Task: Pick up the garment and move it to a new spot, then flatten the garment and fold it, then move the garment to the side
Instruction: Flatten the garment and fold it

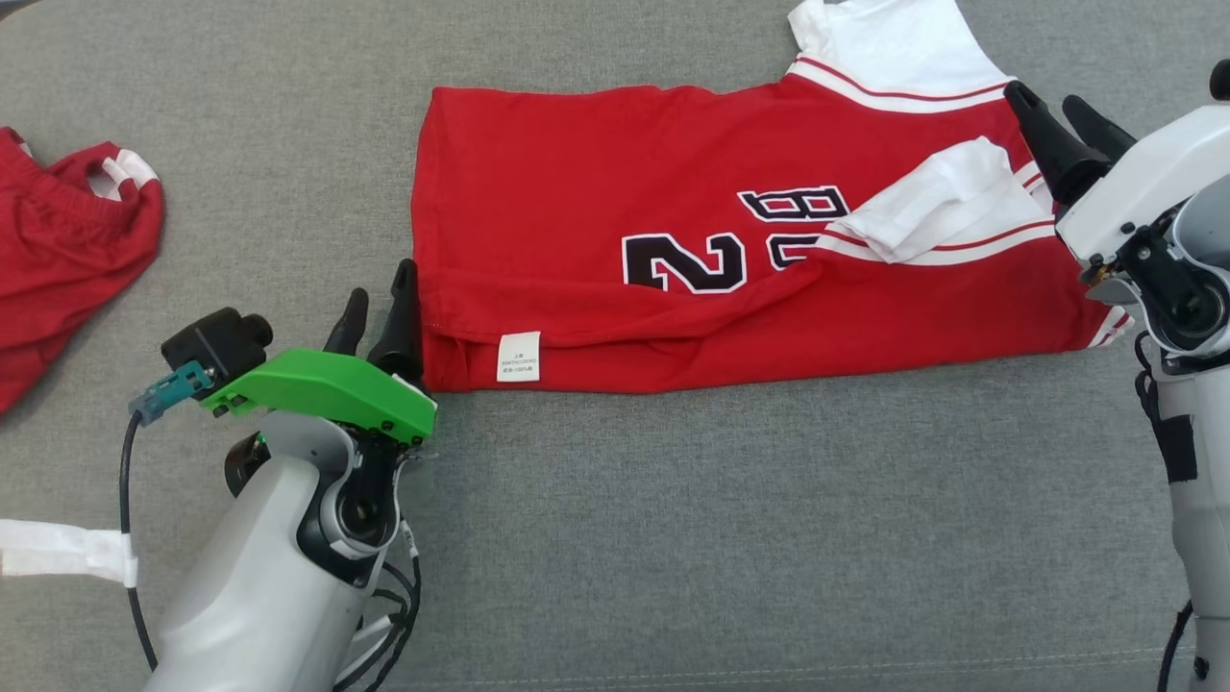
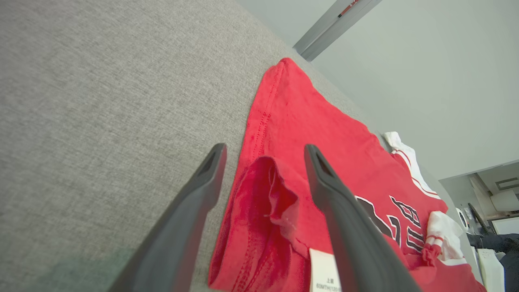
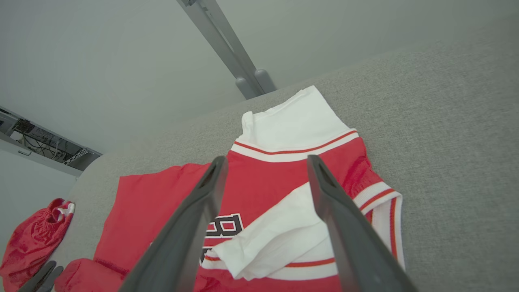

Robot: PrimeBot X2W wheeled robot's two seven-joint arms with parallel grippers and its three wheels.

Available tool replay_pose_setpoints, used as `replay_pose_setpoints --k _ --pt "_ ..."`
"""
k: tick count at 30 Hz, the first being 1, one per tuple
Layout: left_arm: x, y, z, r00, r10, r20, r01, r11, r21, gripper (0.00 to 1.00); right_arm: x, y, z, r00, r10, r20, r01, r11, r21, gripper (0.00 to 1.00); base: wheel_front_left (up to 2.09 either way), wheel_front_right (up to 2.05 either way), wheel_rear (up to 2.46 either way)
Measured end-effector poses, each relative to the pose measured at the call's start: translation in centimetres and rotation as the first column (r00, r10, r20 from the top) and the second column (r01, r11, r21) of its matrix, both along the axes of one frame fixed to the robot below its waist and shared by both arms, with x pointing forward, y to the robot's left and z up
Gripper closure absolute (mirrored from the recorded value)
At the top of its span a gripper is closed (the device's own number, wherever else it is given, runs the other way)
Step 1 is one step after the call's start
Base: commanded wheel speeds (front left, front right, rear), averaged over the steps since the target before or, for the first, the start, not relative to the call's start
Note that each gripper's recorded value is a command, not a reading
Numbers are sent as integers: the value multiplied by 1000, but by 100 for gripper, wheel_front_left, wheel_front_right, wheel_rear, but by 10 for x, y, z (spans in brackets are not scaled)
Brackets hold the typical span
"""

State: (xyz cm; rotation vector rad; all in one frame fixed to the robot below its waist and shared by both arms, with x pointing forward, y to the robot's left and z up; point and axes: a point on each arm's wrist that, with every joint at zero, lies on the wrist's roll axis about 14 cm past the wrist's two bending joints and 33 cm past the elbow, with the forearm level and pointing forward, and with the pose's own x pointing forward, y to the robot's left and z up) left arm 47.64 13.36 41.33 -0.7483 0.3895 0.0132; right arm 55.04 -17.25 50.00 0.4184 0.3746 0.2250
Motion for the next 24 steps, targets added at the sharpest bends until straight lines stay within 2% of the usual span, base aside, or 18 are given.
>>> replay_pose_setpoints --k 5,9,14,21,24 --pt "-10 16 1 999 5 33 -8 993 114 0 -14 -15 -3 1000 -14 8 15 997 -72 0 0 0 0" --pt "-29 20 -4 999 -47 28 39 973 229 0 -38 -33 -18 998 -40 -47 34 990 -137 0 0 0 0" --pt "-49 4 -11 986 -164 -3 154 923 353 0 -71 -63 -34 987 -104 -123 72 968 -242 0 0 0 0" --pt "-60 -26 -16 961 -275 -26 259 867 426 0 -92 -70 -37 981 -155 -114 114 946 -304 0 0 0 0" --pt "-57 -36 -17 950 -312 -34 289 828 481 0 -98 -69 -45 977 -170 -127 121 938 -325 0 0 0 0"
